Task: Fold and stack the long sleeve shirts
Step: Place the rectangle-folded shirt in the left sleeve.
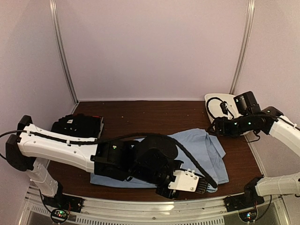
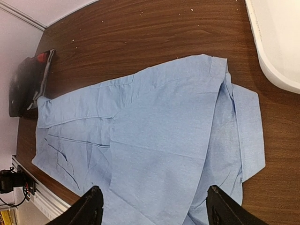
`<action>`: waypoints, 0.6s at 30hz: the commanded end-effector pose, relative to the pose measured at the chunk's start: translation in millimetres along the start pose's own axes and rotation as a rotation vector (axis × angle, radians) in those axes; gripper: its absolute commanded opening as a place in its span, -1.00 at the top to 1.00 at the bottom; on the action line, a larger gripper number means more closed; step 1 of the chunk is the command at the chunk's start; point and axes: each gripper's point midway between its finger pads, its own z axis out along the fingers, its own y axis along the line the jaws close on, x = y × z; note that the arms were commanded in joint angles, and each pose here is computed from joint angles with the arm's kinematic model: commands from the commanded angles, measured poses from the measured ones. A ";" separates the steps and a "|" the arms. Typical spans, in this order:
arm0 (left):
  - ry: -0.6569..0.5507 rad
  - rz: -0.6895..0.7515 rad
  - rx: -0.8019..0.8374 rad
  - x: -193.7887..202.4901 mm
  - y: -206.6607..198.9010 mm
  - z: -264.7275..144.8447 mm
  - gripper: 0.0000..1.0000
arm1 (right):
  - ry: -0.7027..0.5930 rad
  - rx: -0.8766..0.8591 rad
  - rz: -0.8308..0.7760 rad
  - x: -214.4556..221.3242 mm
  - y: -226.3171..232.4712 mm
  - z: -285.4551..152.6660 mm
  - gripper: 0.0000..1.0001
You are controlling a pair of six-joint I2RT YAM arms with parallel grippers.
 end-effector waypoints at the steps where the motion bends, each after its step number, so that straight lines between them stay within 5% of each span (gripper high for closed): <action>1: -0.071 -0.060 0.113 -31.6 -14.7 -6.9 1.00 | -0.002 -0.034 -0.018 -0.7 0.3 13.9 -0.53; 10: -0.048 -0.097 0.077 -34.3 -4.8 0.5 1.00 | 0.008 -0.030 -0.011 4.7 -8.0 24.9 -0.53; 18: -0.088 -0.306 0.039 -3.5 48.1 -3.8 1.00 | 0.011 -0.024 -0.017 3.3 -13.4 36.9 -0.52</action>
